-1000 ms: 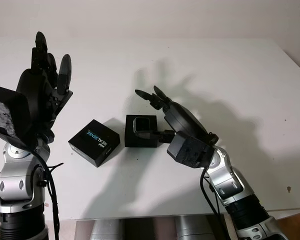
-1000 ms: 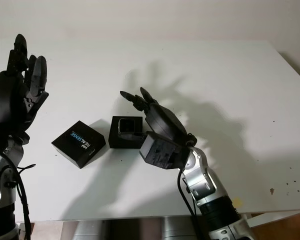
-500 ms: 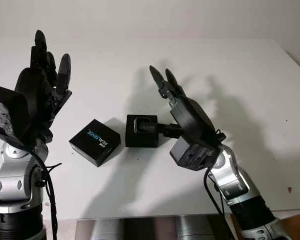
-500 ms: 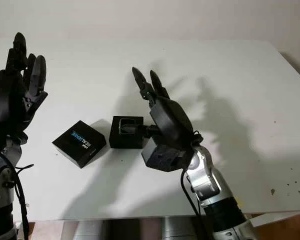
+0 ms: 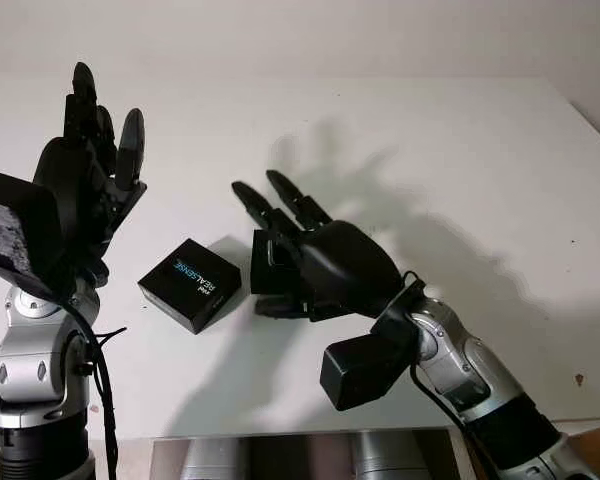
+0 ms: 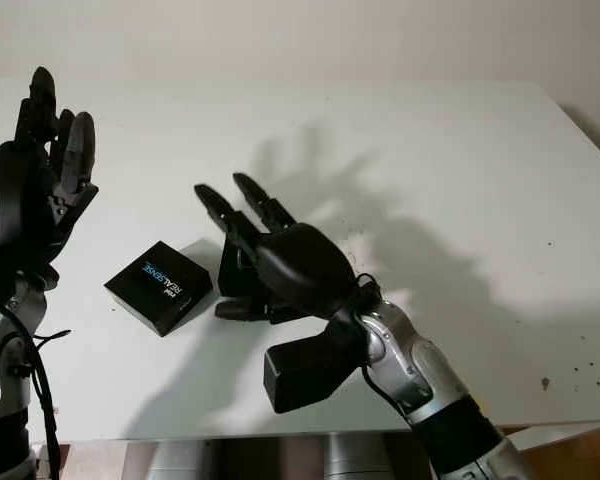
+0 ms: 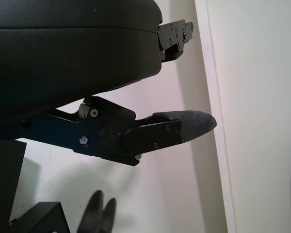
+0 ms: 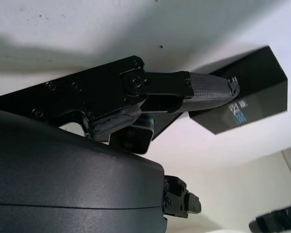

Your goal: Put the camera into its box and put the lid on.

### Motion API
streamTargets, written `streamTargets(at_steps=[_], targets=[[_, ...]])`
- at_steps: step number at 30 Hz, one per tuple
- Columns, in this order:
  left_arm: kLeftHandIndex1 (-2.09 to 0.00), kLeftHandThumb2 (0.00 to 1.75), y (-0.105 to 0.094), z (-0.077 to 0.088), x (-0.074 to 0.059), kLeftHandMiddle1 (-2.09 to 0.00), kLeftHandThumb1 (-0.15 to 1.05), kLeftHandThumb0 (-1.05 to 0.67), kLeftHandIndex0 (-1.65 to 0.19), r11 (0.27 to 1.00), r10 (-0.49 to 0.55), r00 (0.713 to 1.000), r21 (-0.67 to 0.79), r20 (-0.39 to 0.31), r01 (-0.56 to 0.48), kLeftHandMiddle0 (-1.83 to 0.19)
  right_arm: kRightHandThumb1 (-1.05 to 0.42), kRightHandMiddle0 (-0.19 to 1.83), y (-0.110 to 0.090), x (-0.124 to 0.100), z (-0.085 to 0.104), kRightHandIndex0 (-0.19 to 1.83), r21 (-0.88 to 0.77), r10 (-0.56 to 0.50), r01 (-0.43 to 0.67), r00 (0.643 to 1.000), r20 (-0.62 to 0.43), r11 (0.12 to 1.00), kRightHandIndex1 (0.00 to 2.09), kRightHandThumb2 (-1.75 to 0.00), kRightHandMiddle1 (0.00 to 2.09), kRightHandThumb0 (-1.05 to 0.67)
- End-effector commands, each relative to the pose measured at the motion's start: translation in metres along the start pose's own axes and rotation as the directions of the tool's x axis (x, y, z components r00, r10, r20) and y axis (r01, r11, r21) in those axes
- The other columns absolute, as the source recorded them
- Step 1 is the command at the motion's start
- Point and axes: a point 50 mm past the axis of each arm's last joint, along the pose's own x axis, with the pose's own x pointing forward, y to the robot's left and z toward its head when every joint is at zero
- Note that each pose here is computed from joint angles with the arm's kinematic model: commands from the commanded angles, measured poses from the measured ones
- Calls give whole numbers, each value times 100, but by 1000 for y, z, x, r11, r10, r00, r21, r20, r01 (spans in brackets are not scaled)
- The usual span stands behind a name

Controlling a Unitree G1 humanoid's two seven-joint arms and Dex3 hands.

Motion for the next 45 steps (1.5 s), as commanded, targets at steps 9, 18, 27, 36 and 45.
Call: streamTargets(at_steps=[9,18,27,36,45], targets=[[0,52,0,1,-3,0,105,-62,19,1000,11,1000,-2,9,-11,19,-105,-12,4,9,-1,-16,-80,107,-107,994,-5,991,5,-51,6,-87],[0,53,-2,1,-5,0,105,-61,19,1000,12,1000,-6,3,-12,19,-105,-13,16,14,-1,-16,-50,217,-216,976,9,975,5,-51,5,-86],[0,52,-3,1,-7,0,105,-61,19,999,34,999,-7,0,-34,19,-105,-11,26,22,3,-15,-46,334,-332,940,62,942,6,-46,6,-86],[0,51,-6,1,-8,0,105,-60,19,999,44,999,-14,1,-44,19,-105,-12,26,26,0,-16,-66,375,-371,924,69,926,5,-49,5,-87],[0,52,-5,2,-6,0,105,-60,19,999,45,999,-16,6,-44,19,-105,-17,-25,17,-23,-19,284,-17,12,1000,15,959,5,-54,4,-83]])
